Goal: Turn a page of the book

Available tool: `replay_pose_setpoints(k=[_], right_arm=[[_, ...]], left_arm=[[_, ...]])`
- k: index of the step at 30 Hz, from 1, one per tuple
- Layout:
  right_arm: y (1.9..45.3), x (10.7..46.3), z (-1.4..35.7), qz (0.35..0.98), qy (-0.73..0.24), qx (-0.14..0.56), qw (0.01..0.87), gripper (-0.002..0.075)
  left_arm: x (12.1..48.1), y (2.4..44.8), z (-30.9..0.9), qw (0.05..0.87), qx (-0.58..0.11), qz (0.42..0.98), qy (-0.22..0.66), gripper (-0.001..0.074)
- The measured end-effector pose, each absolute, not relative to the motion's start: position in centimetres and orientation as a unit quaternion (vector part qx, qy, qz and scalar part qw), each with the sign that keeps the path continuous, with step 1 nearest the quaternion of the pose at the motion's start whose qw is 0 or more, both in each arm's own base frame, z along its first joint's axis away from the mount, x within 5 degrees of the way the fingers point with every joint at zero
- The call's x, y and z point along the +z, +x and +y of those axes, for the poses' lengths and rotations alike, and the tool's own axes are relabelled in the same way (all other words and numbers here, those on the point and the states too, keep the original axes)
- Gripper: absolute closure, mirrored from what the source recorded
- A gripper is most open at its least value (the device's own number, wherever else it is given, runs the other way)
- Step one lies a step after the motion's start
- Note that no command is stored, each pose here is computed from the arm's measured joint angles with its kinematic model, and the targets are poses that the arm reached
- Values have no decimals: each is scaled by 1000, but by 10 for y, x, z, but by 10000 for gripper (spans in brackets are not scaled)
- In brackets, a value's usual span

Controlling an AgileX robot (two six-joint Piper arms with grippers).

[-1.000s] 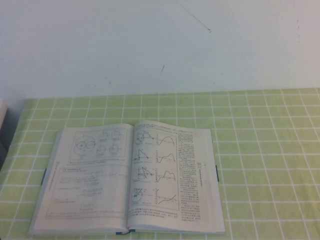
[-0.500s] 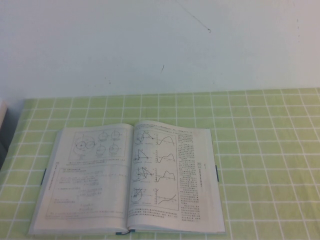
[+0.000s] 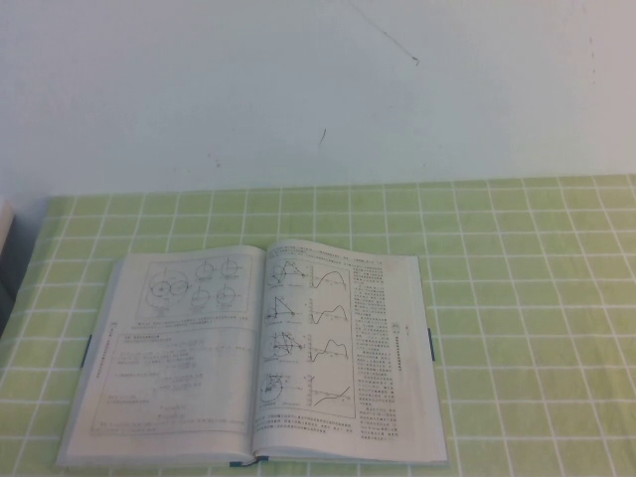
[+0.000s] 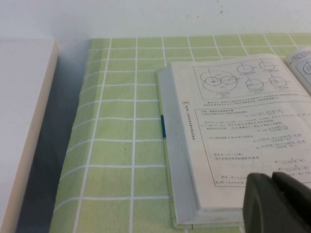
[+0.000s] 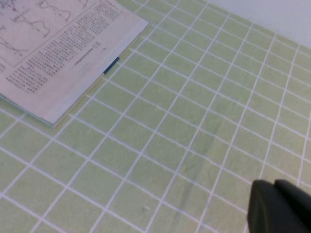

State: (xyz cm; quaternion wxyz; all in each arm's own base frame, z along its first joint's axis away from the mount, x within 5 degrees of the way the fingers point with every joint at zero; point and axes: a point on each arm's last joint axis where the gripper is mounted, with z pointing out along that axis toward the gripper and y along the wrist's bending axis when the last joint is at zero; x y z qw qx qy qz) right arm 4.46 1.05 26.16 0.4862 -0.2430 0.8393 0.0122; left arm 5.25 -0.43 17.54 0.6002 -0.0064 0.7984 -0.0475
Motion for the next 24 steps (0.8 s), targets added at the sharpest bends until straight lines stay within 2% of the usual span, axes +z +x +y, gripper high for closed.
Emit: replay_pose_setpoints(k=[8, 13, 17, 20, 24], right_arm=[[45, 262, 10, 839, -243, 12, 486, 728], [47, 263, 1, 828, -254, -57, 496, 728], [43, 262, -10, 831, -175, -99, 519, 728], [39, 255, -14, 826, -99, -101, 546, 728], [36, 238, -15, 811, -68, -106, 572, 728]], left_arm=[[175, 52, -4, 600, -48, 798, -6, 737], [175, 52, -4, 600, -48, 798, -6, 737], [175, 52, -4, 600, -48, 798, -6, 737], [175, 52, -4, 600, -47, 798, -5, 737], [175, 52, -4, 599, -47, 799, -5, 737]])
